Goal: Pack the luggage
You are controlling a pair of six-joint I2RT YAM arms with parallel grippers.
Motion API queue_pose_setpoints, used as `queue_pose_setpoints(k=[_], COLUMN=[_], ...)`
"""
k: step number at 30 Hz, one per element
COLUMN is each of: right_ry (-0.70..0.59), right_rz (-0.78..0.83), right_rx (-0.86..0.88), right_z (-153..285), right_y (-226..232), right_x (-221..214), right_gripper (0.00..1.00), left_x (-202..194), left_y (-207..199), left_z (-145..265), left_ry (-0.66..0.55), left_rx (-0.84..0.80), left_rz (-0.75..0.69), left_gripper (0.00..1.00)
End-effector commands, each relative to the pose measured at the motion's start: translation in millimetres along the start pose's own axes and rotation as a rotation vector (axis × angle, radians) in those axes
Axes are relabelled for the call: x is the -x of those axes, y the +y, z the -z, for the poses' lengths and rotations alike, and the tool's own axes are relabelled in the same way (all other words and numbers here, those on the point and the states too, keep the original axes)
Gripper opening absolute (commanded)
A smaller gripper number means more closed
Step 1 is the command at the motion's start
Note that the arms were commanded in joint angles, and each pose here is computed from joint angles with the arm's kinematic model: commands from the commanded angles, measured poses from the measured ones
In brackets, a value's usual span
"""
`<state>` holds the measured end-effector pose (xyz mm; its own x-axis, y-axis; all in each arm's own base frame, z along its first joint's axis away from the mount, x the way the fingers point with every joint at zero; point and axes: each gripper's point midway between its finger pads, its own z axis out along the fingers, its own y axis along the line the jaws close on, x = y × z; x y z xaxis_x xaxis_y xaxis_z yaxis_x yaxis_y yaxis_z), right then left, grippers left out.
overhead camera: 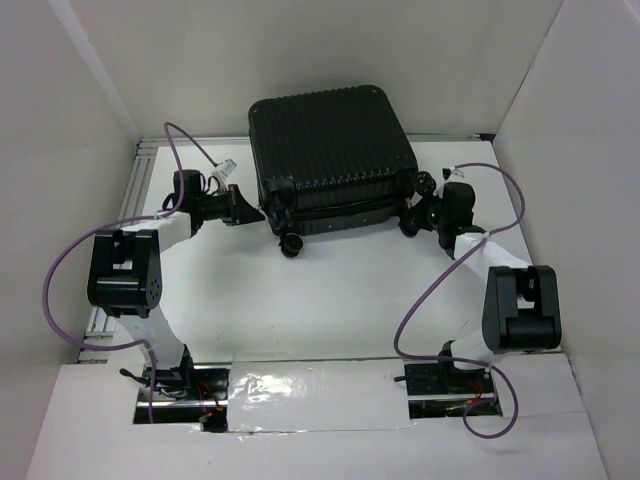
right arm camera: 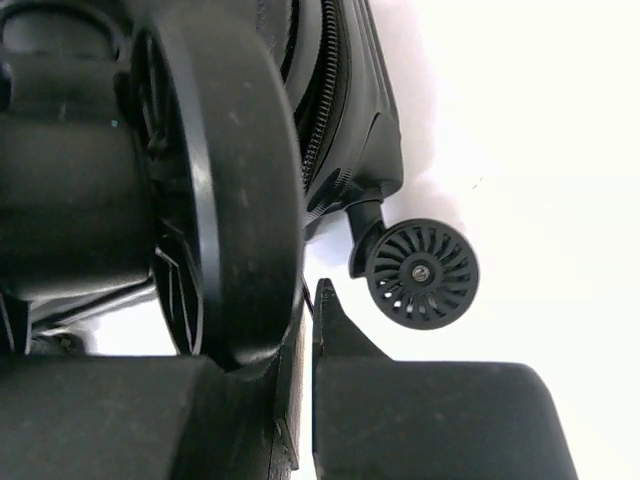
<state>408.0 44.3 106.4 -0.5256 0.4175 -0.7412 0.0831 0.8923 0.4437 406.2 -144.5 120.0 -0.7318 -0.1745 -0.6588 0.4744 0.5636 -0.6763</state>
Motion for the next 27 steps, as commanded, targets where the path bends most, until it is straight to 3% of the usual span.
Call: queue_pose_setpoints(k=[1, 4, 7, 9, 16, 20, 27], right_ry=[0.034, 0.025, 0.008, 0.054, 0.143, 0.089, 0.111], right_rz=[0.095, 0.077, -0.011, -0.058, -0.083, -0.033, 0.058], right_rx=[-0.420, -0.343, -0.146, -0.078, -0.110, -0.155, -0.196], right_z=[11.0, 6.0, 2.6, -4.0, -37.4, -47.5, -82.2], right_y=[-114.7, -121.2, -114.2, -113.3, -131.0, -128.6, -111.5], right_x=[-2.2, 2.8, 0.6, -13.2, 3.7, 42.5, 61.1], right_gripper=[0.00, 0.00, 0.00, 0.00, 0.00, 0.00, 0.00], left_x=[73.5, 76.4, 79.4, 80.2, 82.9, 90.3, 113.4], left_y=[25.0, 30.6, 33.0, 35.0, 44.6, 48.0, 61.7], left_z=[29.5, 27.0, 26.8, 27.2, 27.2, 25.2, 16.2], left_ry=[-0.178, -0.184, -0.175, -0.179, -0.196, -0.195, -0.166], left_rx=[0.132, 0.140, 0.152, 0.164, 0.179, 0.187, 0.235], left_rz=[-0.175, -0.180, -0.178, -0.177, -0.174, -0.160, -0.126], left_gripper=[0.00, 0.00, 0.00, 0.00, 0.00, 0.00, 0.00])
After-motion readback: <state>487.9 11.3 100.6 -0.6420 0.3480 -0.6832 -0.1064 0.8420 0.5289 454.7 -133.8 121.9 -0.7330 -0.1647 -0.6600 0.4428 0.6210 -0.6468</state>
